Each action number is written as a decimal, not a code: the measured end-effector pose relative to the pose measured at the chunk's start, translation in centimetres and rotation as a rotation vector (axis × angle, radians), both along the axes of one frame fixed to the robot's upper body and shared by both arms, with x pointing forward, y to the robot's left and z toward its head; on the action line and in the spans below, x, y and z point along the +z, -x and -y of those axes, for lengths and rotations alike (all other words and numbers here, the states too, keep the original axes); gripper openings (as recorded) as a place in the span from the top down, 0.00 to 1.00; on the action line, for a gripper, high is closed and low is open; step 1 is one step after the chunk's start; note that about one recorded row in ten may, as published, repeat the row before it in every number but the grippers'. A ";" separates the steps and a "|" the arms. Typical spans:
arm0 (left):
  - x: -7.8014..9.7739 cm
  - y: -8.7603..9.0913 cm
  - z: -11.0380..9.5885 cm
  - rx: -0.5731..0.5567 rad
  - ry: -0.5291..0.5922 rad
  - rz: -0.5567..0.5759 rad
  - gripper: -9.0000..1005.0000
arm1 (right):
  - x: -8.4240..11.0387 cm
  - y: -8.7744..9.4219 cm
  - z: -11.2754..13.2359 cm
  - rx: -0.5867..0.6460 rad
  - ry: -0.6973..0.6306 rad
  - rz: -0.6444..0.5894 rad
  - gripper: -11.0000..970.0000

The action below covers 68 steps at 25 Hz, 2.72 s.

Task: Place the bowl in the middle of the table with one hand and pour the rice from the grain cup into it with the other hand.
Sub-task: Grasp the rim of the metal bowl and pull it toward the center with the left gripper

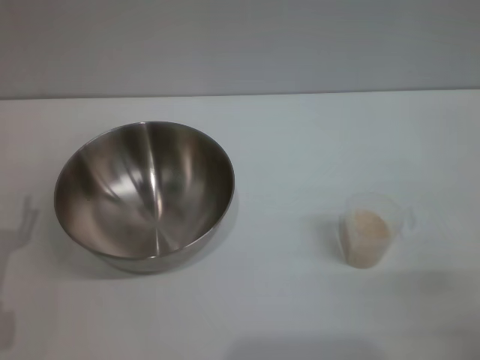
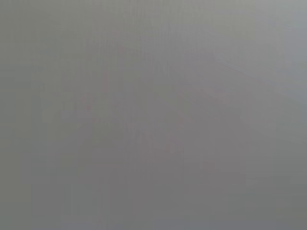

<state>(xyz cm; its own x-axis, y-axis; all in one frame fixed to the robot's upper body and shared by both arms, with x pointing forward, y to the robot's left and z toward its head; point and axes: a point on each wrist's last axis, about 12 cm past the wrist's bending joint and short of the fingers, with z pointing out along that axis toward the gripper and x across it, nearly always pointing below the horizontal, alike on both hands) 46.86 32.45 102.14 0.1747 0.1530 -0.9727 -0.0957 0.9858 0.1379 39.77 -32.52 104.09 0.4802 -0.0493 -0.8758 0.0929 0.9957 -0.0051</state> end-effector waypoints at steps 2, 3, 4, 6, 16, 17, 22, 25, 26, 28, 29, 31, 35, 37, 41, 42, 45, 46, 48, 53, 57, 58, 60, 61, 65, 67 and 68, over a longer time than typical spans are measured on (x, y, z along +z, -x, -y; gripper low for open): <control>0.0 -0.1 0.0 -0.002 0.001 0.003 0.17 | 0.0 0.0 0.0 0.000 0.000 0.000 0.13; 0.1 -0.1 0.1 -0.003 0.003 0.005 0.17 | 0.0 0.0 0.0 0.000 0.000 0.000 0.13; 0.1 -0.1 0.1 -0.005 0.004 0.009 0.17 | 0.0 0.0 0.0 0.000 0.000 0.000 0.13; 0.2 -0.2 0.3 -0.012 0.005 0.013 0.17 | 0.0 -0.1 0.0 0.001 0.000 0.001 0.13; 2.4 -4.3 2.0 -0.109 0.058 -0.054 0.17 | 0.0 -0.2 0.0 -0.001 0.000 0.001 0.13; 2.8 -4.7 2.1 -0.119 0.056 -0.061 0.17 | 0.0 -0.2 0.0 -0.001 0.000 0.001 0.13; 6.4 -7.0 2.8 -0.151 0.023 -0.118 0.17 | 0.1 -0.3 0.1 -0.002 0.003 0.001 0.13; 8.6 -8.1 3.1 -0.159 0.000 -0.194 0.17 | 0.1 -0.4 0.1 -0.004 0.003 0.003 0.13; 9.5 -8.4 3.3 -0.161 -0.003 -0.224 0.17 | 0.1 -0.4 0.1 -0.003 0.004 0.004 0.13; 11.8 -9.1 3.5 -0.161 0.010 -0.336 0.17 | 0.2 -0.6 0.1 -0.002 0.004 0.007 0.13; 11.8 -9.1 3.5 -0.161 0.010 -0.336 0.17 | 0.2 -0.6 0.1 -0.002 0.004 0.007 0.13; 13.2 -9.5 3.4 -0.165 0.037 -0.418 0.17 | 0.2 -0.7 0.1 0.000 0.004 0.008 0.13; 15.8 -10.0 3.6 -0.210 0.071 -0.593 0.17 | 0.3 -1.0 0.0 0.004 0.002 0.009 0.13; 16.6 -10.0 3.7 -0.227 0.077 -0.642 0.17 | 0.3 -1.2 0.0 0.007 0.001 0.007 0.13; 17.2 -9.6 3.8 -0.247 0.075 -0.699 0.17 | 0.3 -1.4 -0.1 0.010 0.000 0.007 0.13; 17.1 -9.5 3.9 -0.251 0.071 -0.711 0.17 | 0.3 -1.4 -0.1 0.011 -0.001 0.007 0.13; 16.6 -9.3 4.1 -0.268 0.061 -0.746 0.17 | 0.3 -1.4 -0.1 0.011 -0.002 0.006 0.13; 16.3 -9.2 4.3 -0.275 0.057 -0.756 0.17 | 0.3 -1.4 -0.2 0.011 -0.002 0.005 0.13; 15.7 -9.0 4.6 -0.286 0.042 -0.774 0.17 | 0.3 -1.5 -0.2 0.011 -0.003 0.004 0.13; 14.2 -9.0 5.1 -0.307 0.019 -0.815 0.16 | 0.2 -1.6 -0.2 0.012 -0.005 -0.001 0.13; 13.6 -9.0 5.4 -0.315 0.016 -0.831 0.16 | 0.2 -1.6 -0.2 0.012 -0.005 -0.004 0.13; 13.5 -9.0 5.5 -0.316 0.015 -0.834 0.16 | 0.2 -1.6 -0.2 0.013 -0.004 -0.005 0.13; 13.4 -9.0 5.5 -0.318 0.013 -0.837 0.16 | 0.2 -1.5 -0.2 0.012 -0.004 -0.005 0.13; 13.3 -9.0 5.5 -0.318 0.012 -0.839 0.16 | 0.2 -1.5 -0.2 0.013 -0.004 -0.006 0.13; 12.8 -8.9 5.5 -0.319 0.013 -0.856 0.16 | 0.1 -1.5 -0.2 0.017 -0.003 -0.008 0.13; 12.7 -8.9 5.6 -0.322 0.011 -0.858 0.16 | 0.1 -1.5 -0.2 0.017 -0.002 -0.009 0.13; 12.6 -8.9 5.7 -0.325 0.010 -0.862 0.16 | 0.1 -1.5 -0.2 0.017 -0.002 -0.010 0.13</control>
